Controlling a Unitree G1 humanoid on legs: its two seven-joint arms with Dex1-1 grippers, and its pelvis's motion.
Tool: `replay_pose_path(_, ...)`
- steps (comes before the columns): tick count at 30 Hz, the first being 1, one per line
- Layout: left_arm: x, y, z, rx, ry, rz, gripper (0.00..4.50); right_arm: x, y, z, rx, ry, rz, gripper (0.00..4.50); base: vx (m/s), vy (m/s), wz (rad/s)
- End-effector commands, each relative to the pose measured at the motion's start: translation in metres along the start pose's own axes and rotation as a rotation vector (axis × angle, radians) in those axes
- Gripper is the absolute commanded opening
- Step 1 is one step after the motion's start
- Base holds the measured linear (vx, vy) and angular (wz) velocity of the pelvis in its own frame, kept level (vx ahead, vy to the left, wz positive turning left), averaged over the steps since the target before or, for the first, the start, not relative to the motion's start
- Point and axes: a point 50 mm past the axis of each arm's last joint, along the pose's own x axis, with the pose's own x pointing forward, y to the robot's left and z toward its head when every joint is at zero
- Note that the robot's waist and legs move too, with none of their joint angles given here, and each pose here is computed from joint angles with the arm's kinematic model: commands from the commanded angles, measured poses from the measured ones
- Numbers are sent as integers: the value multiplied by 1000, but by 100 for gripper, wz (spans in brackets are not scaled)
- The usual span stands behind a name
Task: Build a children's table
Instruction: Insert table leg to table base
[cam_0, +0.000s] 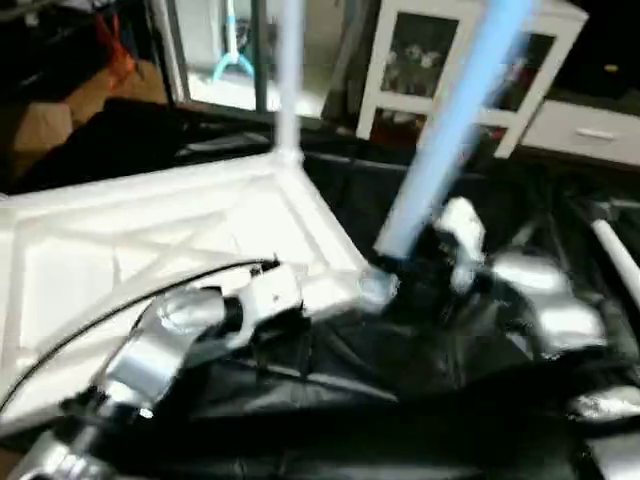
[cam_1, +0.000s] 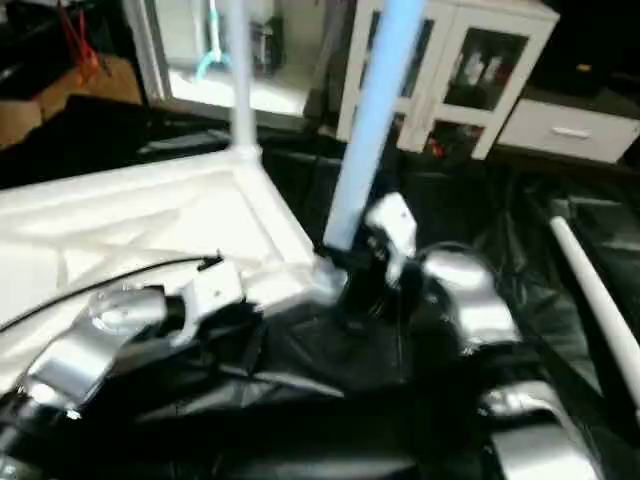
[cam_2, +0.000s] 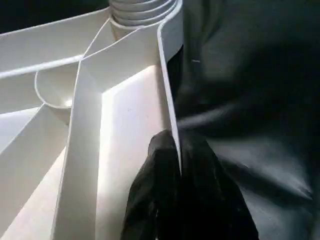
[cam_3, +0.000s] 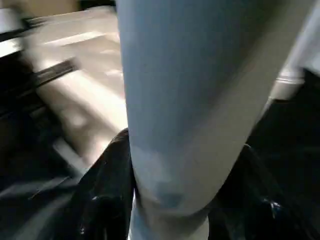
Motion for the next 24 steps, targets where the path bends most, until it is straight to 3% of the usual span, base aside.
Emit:
replay_pose_path(1, -5, -6, -2, 32, -41, -111, 0, -30, 20, -56, 266, 218, 83, 184, 0, 0, 0)
replay_pose_path(10, -13, -3, 0, 26, -126, -174, 0, -54, 44, -60, 330, 275, 324, 184, 0, 0, 0)
replay_pose_path(11, -15, -4, 0, 19, -135, -201, 0, -57, 48, -64, 309, 322, 361, 184, 0, 0, 0)
replay_pose_path(15, -16, -4, -1, 24, -132, -215, 0, -57, 48, -67, 267, 361, 363, 184, 0, 0, 0)
replay_pose_path(20, -17, -2, -2, 39, -122, -223, 0, -53, 41, -68, 84, 457, 346, 184, 0, 0, 0)
replay_pose_path(24, -17, -2, -2, 41, -119, -219, 0, -51, 44, -71, 61, 470, 351, 184, 0, 0, 0)
